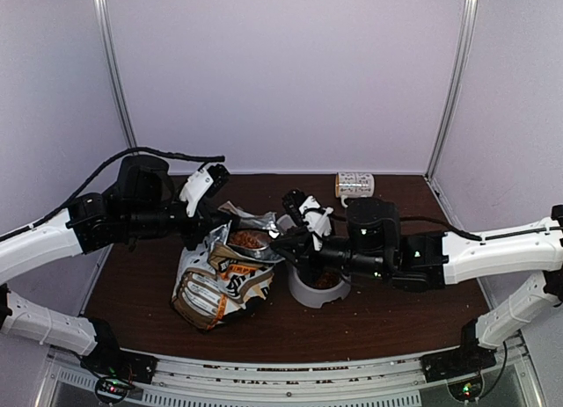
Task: Serve the pet food
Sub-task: Collect the pet food from the pet food bag.
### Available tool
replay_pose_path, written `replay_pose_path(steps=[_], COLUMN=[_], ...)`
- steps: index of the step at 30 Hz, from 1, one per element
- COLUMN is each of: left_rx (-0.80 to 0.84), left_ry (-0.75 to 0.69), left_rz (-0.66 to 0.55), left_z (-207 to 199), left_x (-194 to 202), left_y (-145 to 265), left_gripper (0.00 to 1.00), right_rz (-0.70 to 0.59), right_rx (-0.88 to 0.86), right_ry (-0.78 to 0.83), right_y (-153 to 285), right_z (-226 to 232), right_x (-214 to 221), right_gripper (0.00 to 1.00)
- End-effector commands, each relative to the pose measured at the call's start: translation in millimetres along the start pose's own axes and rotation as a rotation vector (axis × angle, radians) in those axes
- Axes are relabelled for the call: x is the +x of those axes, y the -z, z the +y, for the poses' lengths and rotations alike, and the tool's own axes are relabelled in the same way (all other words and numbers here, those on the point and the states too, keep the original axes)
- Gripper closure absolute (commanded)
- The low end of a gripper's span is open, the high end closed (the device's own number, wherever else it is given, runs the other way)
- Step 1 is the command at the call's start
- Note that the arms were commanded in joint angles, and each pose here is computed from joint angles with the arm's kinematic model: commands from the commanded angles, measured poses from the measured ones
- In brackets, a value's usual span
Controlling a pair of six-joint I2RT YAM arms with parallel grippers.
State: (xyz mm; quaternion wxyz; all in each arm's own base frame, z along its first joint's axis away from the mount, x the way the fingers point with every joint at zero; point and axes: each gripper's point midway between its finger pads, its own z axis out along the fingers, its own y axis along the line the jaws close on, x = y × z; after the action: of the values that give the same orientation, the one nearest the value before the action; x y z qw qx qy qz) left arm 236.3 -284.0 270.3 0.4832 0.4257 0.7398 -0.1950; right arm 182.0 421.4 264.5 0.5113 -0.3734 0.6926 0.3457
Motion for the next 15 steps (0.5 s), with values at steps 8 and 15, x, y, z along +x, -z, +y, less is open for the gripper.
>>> replay_pose_path(steps=[8, 15], left_rx=[-0.095, -0.09], left_ry=[-0.007, -0.005], left_rz=[-0.096, -0.108], left_z=[22, 22], left_x=[-26, -28], left_y=[15, 17], left_gripper=[1.0, 1.0], right_rz=[-0.024, -0.033], right_rx=[-0.064, -0.062], right_ry=[0.083, 0.154], right_y=[28, 34], right_z=[22, 29], right_x=[-17, -19], right_gripper=[1.0, 1.0])
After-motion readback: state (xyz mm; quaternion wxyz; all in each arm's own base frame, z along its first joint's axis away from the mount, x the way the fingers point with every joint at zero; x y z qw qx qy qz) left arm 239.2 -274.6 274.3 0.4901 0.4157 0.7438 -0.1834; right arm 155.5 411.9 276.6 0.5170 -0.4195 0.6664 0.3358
